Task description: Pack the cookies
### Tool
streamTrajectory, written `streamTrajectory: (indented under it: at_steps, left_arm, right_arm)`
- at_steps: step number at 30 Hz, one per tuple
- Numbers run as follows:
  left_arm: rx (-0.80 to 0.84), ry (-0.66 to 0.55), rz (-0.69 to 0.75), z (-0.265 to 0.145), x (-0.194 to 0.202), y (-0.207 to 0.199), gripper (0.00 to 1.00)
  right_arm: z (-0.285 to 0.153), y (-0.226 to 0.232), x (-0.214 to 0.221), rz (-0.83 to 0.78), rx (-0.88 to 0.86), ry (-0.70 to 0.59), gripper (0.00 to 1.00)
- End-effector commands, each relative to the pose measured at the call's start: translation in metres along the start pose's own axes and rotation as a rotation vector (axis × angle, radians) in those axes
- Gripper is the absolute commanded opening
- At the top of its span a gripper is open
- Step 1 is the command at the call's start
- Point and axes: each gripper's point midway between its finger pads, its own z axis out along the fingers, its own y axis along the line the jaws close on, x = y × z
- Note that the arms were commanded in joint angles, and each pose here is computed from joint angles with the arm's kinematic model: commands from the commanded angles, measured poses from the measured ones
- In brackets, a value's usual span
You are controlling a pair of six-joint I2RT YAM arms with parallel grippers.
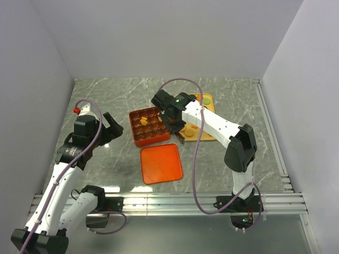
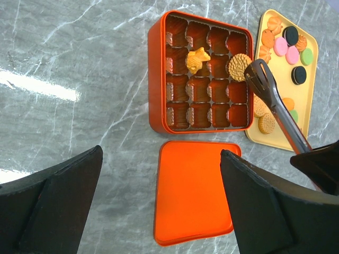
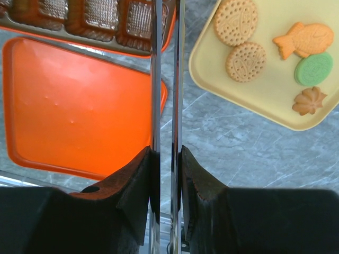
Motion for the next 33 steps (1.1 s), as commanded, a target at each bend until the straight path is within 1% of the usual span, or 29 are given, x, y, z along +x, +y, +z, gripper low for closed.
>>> streamTrajectory:
  at_steps: [1,9,13,18,23,30,33]
  left_arm:
    - [0.006,-0.027,0.003,-0.001,-0.005,-0.002,0.99]
    - [0.006,-0.027,0.001,-0.001,-0.005,-0.002,0.99]
    - [0.006,-0.027,0.003,-0.001,-0.005,-0.002,0.99]
    - [0.01,-0.026,0.002,-0.001,-0.005,-0.003,0.99]
    - [0.011,-0.027,0.004,-0.002,-0.005,-0.003,0.99]
    - [0.011,-0.025,0.005,-0.001,-0.005,-0.002,0.99]
    - [0.012,-0.024,0.005,-0.001,-0.005,-0.003,0.99]
  right_arm:
    - [0.003,0.01,0.007,-0.022,-0.03,0.01,0.0]
    - [0.019,0.024,0.024,-0.04,-0.031,0.052,0.0]
    - [0.019,0.025,0.022,-0.044,-0.03,0.048,0.0]
    - [0.002,0.024,0.004,-0.037,-0.022,-0.006,0.0]
    - [-0.011,0.016,-0.005,-0.031,0.015,-0.03,0.0]
    - [-0.041,0.009,-0.026,0.0,0.031,-0.112,0.0]
    - [-0.042,0.009,-0.033,0.007,0.037,-0.133,0.0]
